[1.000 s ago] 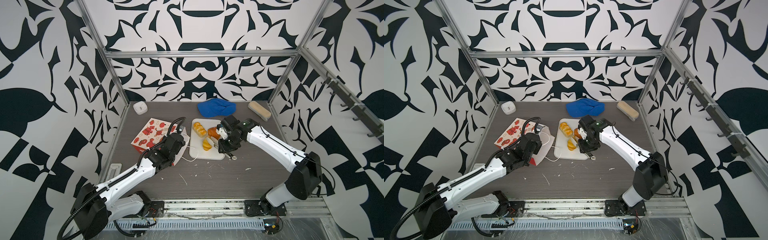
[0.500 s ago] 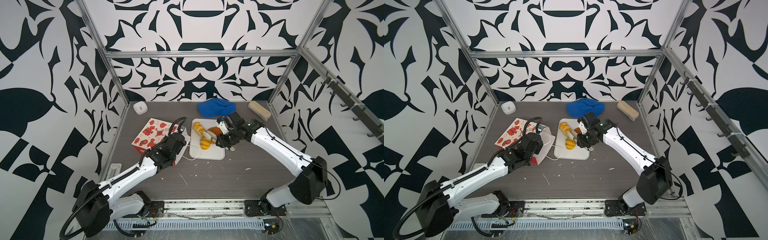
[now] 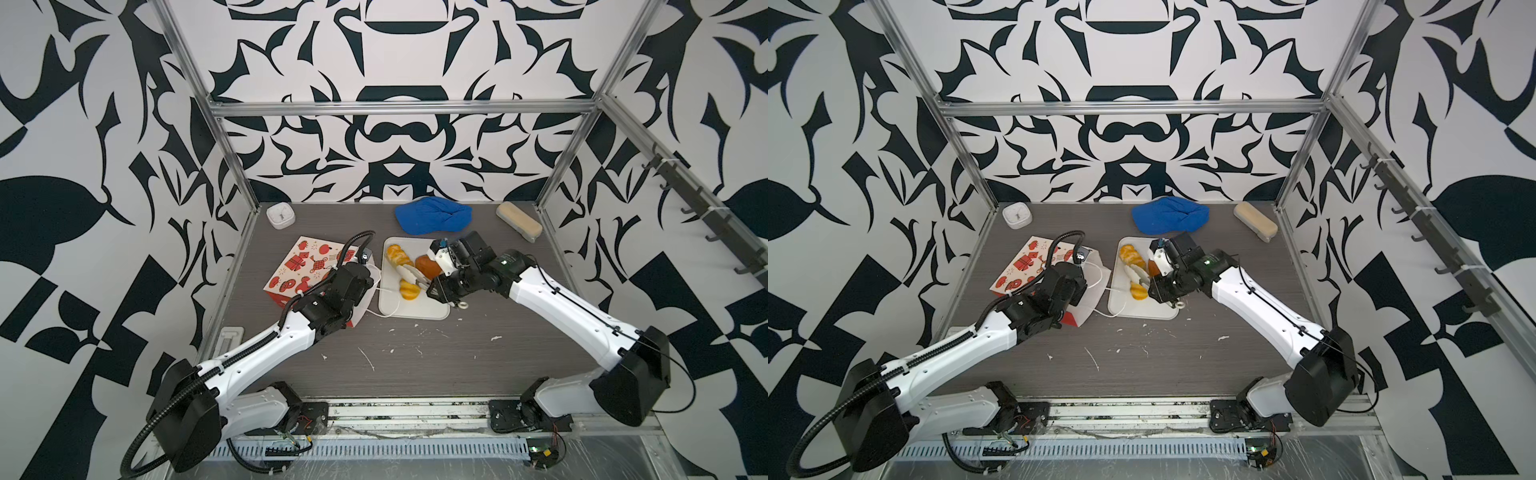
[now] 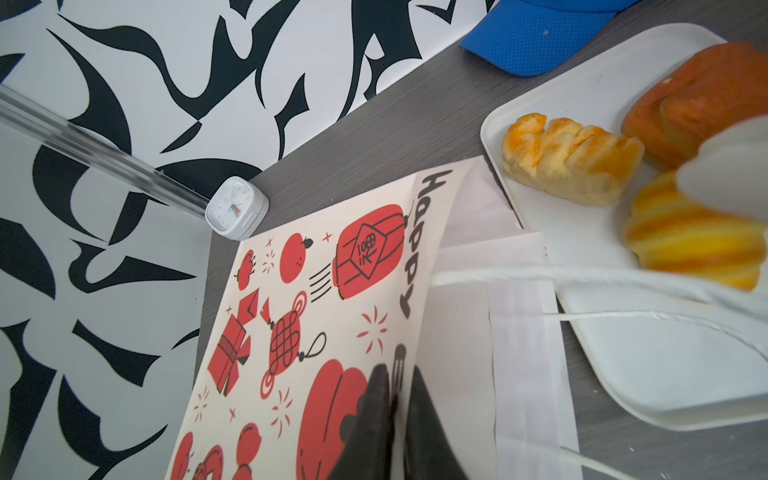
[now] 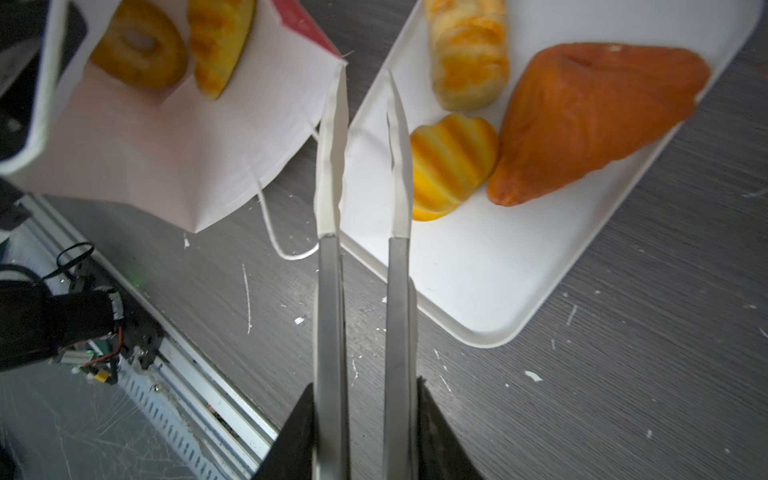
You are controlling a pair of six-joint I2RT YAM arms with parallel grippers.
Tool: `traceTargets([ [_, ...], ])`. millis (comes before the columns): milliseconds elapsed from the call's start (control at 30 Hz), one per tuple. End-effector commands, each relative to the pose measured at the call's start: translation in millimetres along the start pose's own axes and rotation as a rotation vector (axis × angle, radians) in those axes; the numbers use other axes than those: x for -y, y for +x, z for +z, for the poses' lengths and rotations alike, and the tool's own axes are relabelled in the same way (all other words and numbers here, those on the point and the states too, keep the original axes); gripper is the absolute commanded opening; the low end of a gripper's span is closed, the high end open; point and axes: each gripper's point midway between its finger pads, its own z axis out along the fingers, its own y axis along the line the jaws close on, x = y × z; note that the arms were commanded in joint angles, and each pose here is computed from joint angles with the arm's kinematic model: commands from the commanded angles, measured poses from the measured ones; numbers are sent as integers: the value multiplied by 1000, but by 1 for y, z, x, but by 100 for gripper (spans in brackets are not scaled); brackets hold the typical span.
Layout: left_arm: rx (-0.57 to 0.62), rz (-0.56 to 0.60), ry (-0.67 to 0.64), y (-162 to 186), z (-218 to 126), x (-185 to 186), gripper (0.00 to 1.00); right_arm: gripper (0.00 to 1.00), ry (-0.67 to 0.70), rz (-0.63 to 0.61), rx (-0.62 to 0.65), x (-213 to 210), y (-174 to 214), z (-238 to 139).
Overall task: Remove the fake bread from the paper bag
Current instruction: 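Move the open tongs with the right gripper back into the bag mouth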
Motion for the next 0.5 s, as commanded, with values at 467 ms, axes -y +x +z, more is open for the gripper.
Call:
traceTargets([
  [467, 86, -66, 110, -19, -12, 5, 11, 36, -193, -237, 103, -82, -34, 65],
])
